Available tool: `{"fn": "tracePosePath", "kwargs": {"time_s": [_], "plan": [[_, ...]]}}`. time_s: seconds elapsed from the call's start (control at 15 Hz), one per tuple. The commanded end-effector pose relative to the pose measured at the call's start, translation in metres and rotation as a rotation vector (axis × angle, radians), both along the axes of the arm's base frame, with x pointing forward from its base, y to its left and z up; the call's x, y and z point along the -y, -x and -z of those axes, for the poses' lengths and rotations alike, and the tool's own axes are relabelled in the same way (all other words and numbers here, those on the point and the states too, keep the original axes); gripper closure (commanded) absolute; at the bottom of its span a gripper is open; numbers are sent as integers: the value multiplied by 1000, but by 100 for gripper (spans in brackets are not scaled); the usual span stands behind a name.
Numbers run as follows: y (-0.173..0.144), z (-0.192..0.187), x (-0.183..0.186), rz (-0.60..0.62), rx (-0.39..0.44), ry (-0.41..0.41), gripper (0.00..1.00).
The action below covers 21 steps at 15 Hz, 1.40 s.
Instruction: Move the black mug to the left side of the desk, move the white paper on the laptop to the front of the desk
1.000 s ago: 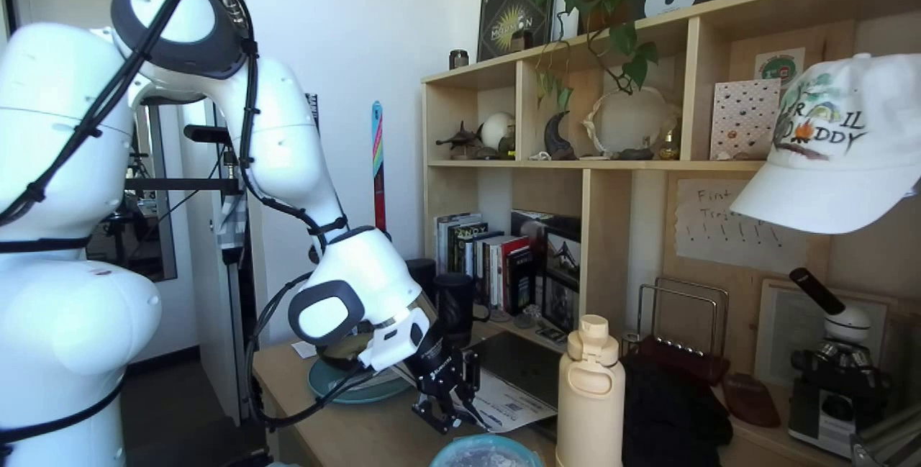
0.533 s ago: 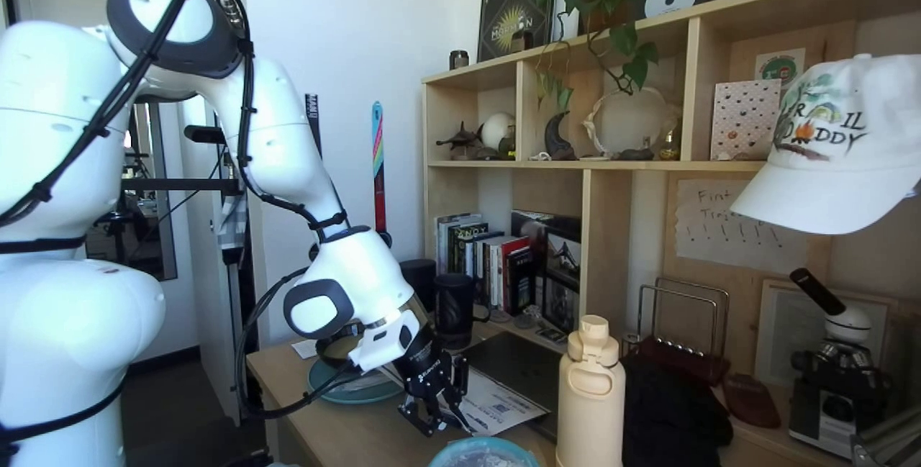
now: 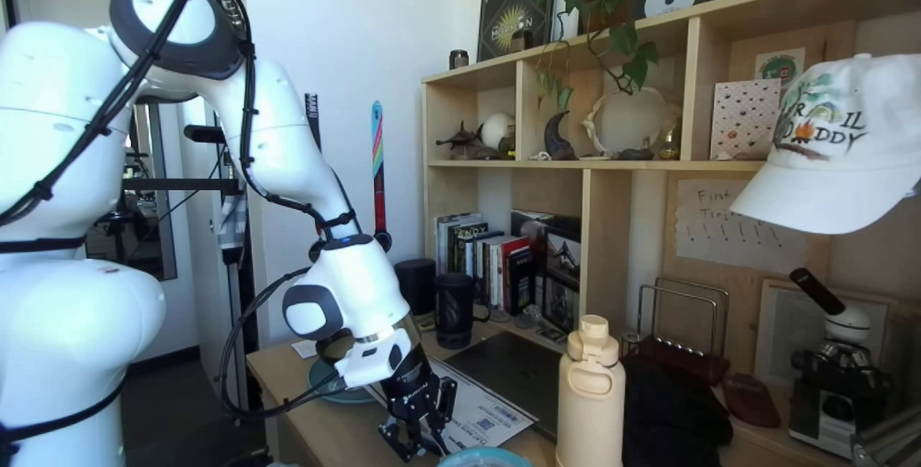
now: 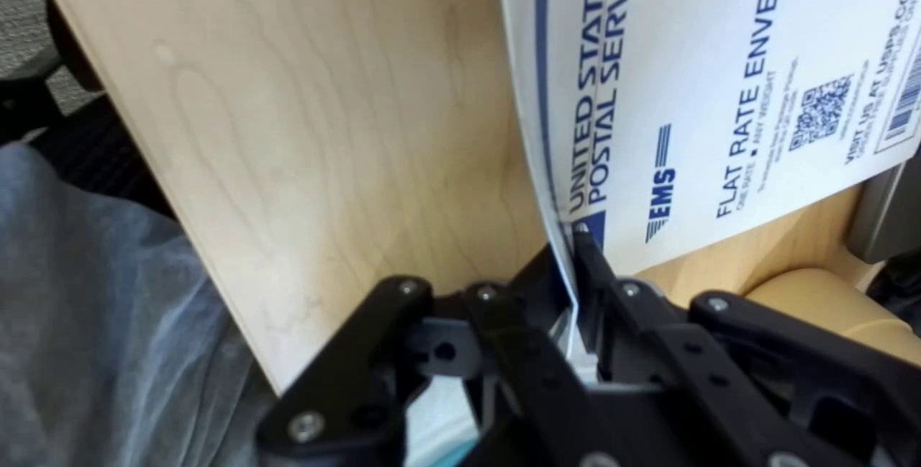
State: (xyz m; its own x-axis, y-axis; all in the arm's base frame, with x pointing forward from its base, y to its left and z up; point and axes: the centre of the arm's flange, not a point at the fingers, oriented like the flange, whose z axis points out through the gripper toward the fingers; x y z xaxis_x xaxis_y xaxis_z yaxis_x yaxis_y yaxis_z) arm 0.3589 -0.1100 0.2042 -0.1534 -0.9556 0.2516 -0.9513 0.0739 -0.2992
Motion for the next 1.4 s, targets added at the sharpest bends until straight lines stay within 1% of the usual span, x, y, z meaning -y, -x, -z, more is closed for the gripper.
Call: {"fn": "tracePosePath", "kwargs": {"time_s": [0.0,0.33,0.67,0.93,1.13,1.33], "plan": [[23,-10,-3,-7,-43,-33,98],[30,-3,3,4,-79,-42,97],[39,3,11,76,-86,-7,97],[47,9,17,150,-85,37,97],[52,11,24,207,-77,86,97],[56,11,30,244,-70,122,97]]}}
